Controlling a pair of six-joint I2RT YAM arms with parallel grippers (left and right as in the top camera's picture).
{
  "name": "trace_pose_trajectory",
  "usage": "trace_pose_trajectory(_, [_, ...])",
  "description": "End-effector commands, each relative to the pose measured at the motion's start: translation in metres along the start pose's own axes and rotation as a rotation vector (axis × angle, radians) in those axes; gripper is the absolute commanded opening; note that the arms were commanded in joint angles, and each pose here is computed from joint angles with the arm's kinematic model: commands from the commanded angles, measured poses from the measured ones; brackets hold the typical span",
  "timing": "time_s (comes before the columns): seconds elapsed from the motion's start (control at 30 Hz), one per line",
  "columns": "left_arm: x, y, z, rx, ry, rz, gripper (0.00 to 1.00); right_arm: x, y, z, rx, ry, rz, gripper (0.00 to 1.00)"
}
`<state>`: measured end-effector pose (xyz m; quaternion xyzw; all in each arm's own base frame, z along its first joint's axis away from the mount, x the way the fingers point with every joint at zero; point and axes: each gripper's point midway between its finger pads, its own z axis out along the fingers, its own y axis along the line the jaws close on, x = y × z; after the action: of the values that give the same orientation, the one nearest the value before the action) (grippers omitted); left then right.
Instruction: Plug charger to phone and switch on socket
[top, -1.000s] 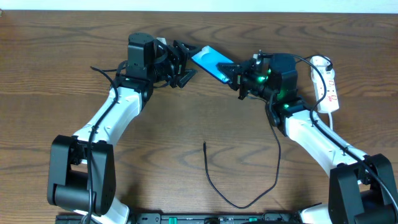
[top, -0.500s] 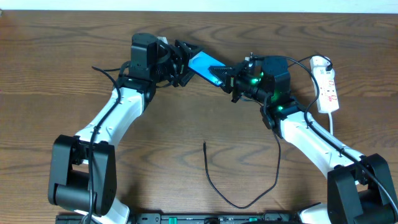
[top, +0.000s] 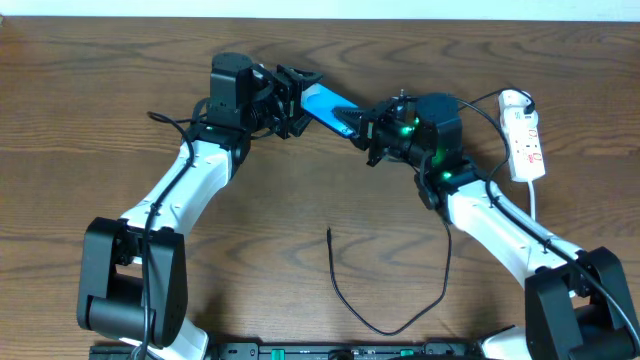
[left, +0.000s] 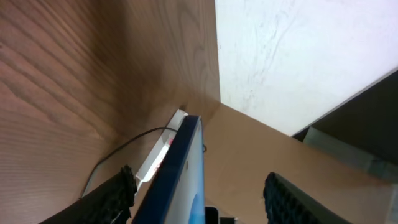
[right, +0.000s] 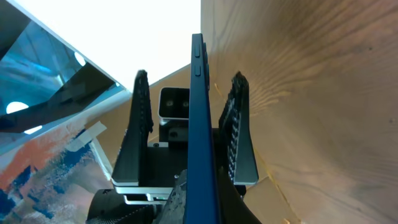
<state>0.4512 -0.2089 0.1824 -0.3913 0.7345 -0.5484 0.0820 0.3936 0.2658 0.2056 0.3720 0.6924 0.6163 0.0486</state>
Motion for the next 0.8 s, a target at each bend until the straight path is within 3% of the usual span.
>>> trace_pose_trajectory(0.0, [0.0036,-0.0111,-0.0053,0.025,-0.009,-0.002,0.63,0.0085,0.0114,0.0037,-0.03,-0.006,0.019,0.01])
trace_pose_trajectory(0.2, [0.0035,-0.011,-0.0053,0.025,-0.009,-0.003,0.55,0.0127,0.0122,0.0064,-0.037,-0.008,0.035,0.01])
trace_pose_trajectory(0.43, [0.0034,-0.0111,-0.0053,0.025,-0.009,-0.032,0.52,0.0119,0.0139,0.0063,-0.045,-0.013,0.056,0.01])
trace_pose_trajectory(0.57, [0.0034,-0.0111,-0.0053,0.025,-0.009,-0.031,0.42,0.0119,0.0141,0.0063,-0.046,-0.013,0.058,0.01])
trace_pose_trajectory(0.77, [0.0035,-0.011,-0.0053,0.025,-0.009,-0.031,0.37,0.012,0.0142,0.0064,-0.046,-0.012,0.076,0.01])
